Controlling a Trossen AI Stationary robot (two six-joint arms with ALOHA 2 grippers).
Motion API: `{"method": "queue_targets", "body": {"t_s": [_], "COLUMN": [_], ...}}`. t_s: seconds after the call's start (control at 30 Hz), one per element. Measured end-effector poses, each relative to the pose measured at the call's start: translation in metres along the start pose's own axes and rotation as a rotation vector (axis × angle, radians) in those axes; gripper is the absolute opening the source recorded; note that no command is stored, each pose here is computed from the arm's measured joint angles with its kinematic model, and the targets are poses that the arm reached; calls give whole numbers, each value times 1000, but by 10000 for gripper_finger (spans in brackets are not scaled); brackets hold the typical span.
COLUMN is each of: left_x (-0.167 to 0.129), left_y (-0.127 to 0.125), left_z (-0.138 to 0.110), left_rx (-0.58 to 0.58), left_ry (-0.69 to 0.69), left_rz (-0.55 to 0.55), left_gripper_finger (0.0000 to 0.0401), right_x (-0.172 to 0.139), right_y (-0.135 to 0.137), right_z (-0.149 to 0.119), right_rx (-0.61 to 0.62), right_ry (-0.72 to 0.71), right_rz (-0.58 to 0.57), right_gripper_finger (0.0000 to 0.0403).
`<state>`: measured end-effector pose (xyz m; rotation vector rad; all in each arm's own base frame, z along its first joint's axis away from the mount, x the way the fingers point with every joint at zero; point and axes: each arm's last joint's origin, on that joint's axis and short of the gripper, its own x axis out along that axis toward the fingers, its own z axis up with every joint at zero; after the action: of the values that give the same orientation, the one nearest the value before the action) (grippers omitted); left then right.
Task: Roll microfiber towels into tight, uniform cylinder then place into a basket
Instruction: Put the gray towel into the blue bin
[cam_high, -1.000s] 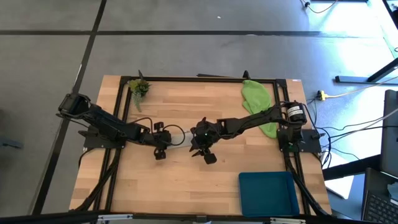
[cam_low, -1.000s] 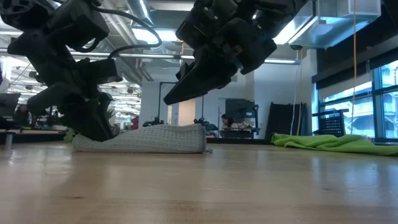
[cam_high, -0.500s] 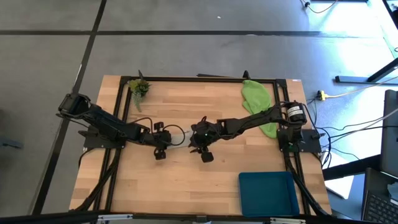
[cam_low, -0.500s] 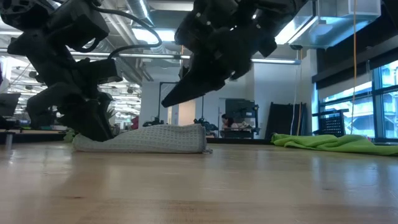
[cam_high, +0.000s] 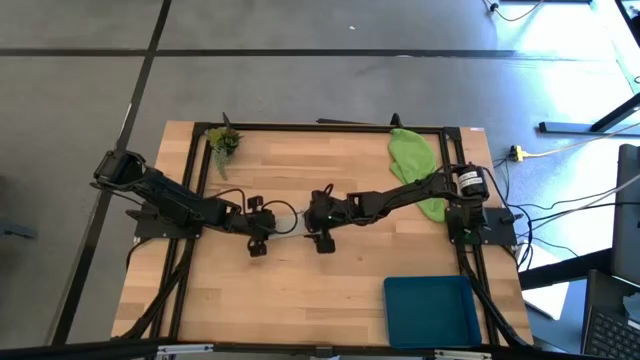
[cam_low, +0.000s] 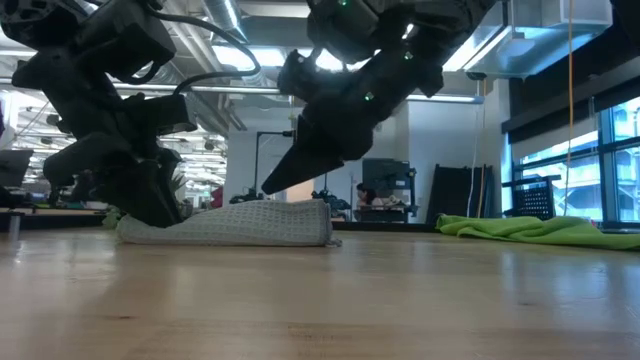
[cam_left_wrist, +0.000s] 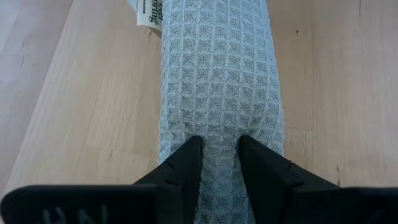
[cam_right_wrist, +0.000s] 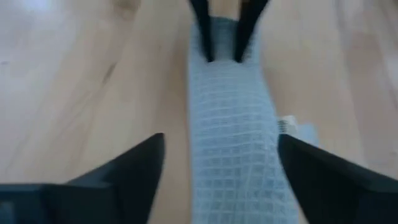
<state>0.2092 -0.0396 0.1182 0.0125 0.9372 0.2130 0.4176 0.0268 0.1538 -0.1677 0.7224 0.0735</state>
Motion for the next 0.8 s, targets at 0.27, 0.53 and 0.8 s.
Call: {"method": "queue_targets", "body": {"t_s": [0.27, 0.53, 0.8], "left_x": [0, 0, 0], "left_y": [0, 0, -1], "left_z": [0, 1, 2], "left_rx": [-1, -4, -6], "left_ry": [-3, -12, -18], "left_rz": [-1, -3, -5], "left_gripper_finger": [107, 107, 107], "right_x": [2, 5, 17], "right_y": [0, -10, -24], "right_z": [1, 2, -9], "right_rx": [-6, -26, 15], "right_ry": [-26, -53, -49], "right_rz": [-21, -62, -18], "right_gripper_finger": [385, 398, 400]}}
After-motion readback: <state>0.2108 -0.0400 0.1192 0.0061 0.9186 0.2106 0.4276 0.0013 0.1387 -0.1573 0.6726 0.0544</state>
